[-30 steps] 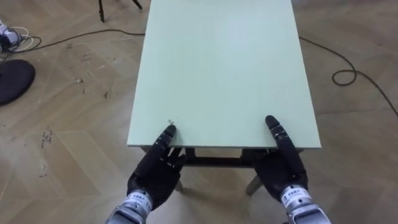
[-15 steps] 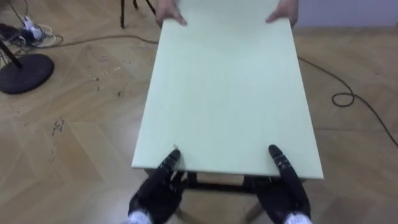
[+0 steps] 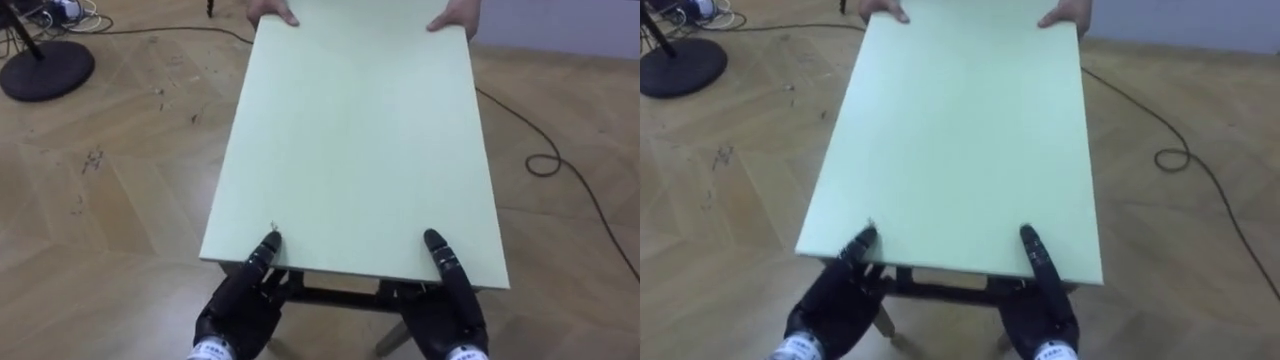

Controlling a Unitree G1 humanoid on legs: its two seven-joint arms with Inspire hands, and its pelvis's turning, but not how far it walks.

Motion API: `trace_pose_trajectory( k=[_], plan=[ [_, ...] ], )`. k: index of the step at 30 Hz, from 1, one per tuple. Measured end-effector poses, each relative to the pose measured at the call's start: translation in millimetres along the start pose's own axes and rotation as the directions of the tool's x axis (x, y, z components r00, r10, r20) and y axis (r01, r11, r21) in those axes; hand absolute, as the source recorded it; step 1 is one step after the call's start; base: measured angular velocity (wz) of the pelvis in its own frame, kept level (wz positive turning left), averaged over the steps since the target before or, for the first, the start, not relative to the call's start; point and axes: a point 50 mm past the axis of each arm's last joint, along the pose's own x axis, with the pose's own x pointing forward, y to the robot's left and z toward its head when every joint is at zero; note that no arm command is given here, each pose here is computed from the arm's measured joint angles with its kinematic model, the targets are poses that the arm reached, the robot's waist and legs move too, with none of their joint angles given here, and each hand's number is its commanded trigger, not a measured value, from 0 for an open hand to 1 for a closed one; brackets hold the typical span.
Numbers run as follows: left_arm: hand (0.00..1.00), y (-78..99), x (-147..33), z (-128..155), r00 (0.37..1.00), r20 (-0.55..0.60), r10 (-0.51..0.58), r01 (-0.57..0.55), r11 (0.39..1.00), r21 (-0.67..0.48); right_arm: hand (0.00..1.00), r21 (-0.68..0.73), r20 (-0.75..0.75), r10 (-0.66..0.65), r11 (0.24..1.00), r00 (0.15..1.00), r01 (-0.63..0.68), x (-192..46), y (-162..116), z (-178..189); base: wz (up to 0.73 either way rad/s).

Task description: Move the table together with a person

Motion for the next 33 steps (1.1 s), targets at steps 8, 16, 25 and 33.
trace_pose_trajectory(
  k=[8, 16, 25, 33],
  plan=[
    [1.0, -1.1, -0.2, 1.6, 1.0, 0.017, -0.023, 0.023, 1.0, 0.001, 1.0, -0.009, 0.003, 0.031, 0.999, 1.0, -0.031, 1.9, 3.6, 0.4, 0.12],
    [1.0, -4.5, 1.5, -0.9, 0.999, 0.024, -0.034, 0.035, 0.999, -0.031, 1.0, -0.04, 0.009, 0.063, 0.997, 0.998, -0.062, 8.4, 12.3, 5.4, 0.41],
    [1.0, -6.4, 1.4, -1.4, 0.998, 0.047, -0.046, 0.049, 0.998, -0.047, 1.0, -0.059, 0.015, 0.079, 0.995, 0.997, -0.078, 7.8, 15.7, 6.6, 0.54],
    [1.0, -3.6, -1.1, -4.5, 0.999, 0.038, -0.036, 0.038, 0.997, -0.069, 1.0, -0.073, -0.003, 0.081, 0.994, 0.997, -0.081, 9.5, 17.5, 9.0, 0.44]
  ],
)
